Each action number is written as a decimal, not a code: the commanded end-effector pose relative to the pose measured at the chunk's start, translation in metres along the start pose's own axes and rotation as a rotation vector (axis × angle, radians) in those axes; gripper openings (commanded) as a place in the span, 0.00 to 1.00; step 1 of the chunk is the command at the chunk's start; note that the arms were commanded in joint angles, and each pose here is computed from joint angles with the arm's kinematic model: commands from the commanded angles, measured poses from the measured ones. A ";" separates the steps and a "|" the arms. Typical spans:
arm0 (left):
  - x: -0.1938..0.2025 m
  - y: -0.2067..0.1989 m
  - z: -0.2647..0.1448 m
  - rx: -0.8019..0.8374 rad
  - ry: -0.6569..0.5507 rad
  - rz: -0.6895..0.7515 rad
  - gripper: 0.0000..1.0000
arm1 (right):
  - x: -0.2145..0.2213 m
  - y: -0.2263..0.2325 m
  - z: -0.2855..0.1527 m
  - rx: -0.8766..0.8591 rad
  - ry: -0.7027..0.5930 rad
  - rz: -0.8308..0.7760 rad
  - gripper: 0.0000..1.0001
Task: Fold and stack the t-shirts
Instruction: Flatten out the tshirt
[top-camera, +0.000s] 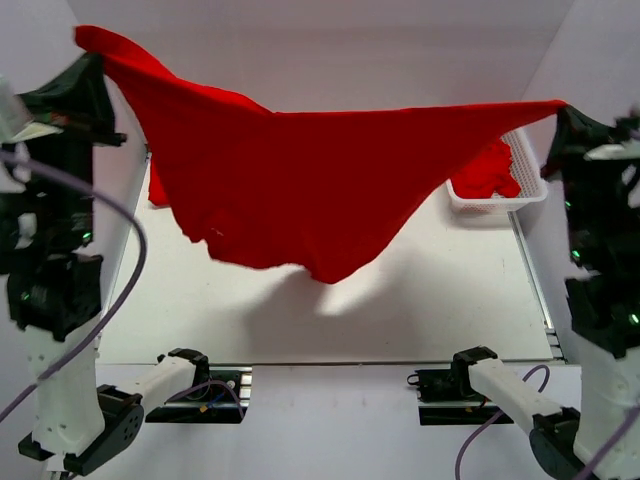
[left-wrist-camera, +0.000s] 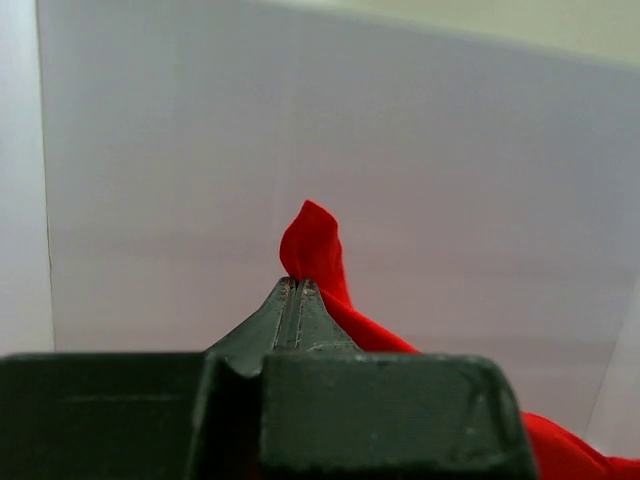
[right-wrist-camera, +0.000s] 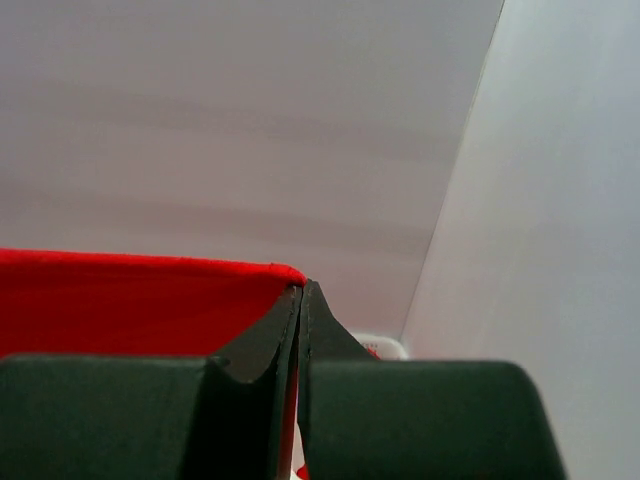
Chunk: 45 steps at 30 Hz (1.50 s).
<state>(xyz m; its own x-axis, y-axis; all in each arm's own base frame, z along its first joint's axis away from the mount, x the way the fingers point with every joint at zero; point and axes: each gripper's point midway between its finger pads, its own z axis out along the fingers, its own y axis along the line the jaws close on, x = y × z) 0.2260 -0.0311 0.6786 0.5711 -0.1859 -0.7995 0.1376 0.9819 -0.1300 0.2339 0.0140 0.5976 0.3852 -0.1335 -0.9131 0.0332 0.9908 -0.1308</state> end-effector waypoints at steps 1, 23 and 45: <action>-0.066 -0.006 -0.024 0.061 -0.128 0.035 0.00 | -0.045 -0.012 -0.034 -0.023 -0.108 0.000 0.00; 0.112 0.001 0.061 -0.002 0.164 0.185 0.00 | 0.121 0.031 0.035 0.030 0.226 0.066 0.00; 0.683 0.026 0.093 0.101 0.804 0.229 0.00 | 0.556 0.156 0.181 -0.152 0.909 -0.011 0.00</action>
<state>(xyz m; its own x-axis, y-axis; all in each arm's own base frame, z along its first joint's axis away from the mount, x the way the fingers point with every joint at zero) 0.6769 -0.1226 0.1123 -0.3098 0.1961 -0.9304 0.1531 0.9760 0.1548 0.5850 0.0953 0.1004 -0.5855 -0.1703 -0.7926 -0.1021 0.9854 -0.1363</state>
